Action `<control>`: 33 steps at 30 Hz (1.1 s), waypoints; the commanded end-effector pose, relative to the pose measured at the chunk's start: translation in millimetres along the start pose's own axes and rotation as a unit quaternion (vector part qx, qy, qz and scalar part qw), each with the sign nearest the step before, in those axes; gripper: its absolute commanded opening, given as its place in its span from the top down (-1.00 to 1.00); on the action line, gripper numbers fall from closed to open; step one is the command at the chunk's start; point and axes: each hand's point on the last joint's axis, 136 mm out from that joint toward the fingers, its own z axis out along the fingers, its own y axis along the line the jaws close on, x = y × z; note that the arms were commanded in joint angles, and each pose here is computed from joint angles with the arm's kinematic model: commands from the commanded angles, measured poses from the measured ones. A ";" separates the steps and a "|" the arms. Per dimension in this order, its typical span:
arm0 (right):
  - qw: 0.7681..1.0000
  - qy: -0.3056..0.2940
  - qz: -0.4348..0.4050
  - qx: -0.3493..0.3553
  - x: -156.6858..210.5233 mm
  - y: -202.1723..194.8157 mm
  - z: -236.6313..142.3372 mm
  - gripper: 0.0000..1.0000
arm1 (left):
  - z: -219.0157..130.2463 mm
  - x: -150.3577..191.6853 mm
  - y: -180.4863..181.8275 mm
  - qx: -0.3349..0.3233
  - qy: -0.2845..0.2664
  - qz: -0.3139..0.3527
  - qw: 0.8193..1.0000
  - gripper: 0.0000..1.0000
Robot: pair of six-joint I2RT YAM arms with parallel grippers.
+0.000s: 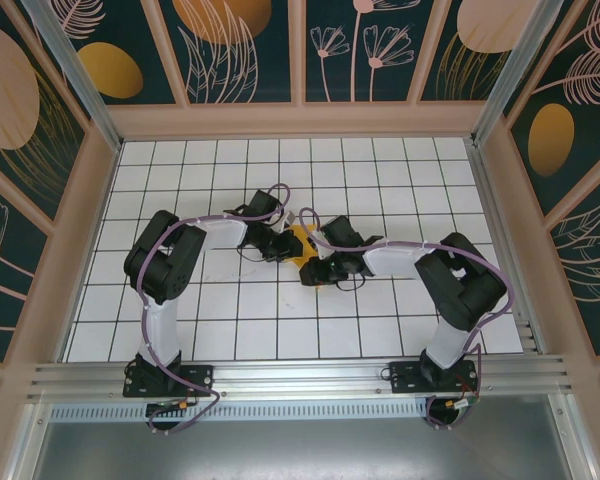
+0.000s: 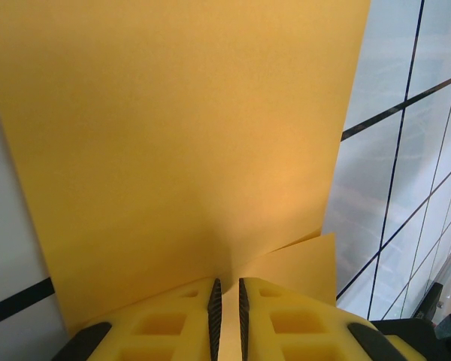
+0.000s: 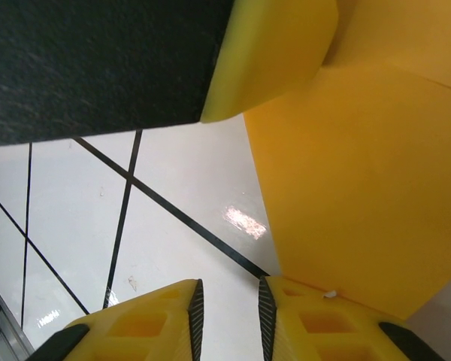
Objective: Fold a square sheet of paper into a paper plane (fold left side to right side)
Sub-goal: Third fold the triangle at the center of the table.
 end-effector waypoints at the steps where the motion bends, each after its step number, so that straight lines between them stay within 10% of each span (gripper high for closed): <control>1: 0.999 0.034 0.031 0.022 22.0 -17.3 4.9 0.47 | 14.3 15.6 51.1 -0.079 0.013 -0.032 0.996 0.62; 19: 0.993 0.074 0.089 0.028 72.6 -34.8 -10.3 0.68 | 12.3 13.9 51.0 -0.085 0.008 -0.029 0.996 0.63; 33: 0.997 -0.013 0.070 -0.026 -3.8 21.0 -39.6 0.78 | 11.0 11.9 46.9 -0.080 0.004 -0.028 0.996 0.63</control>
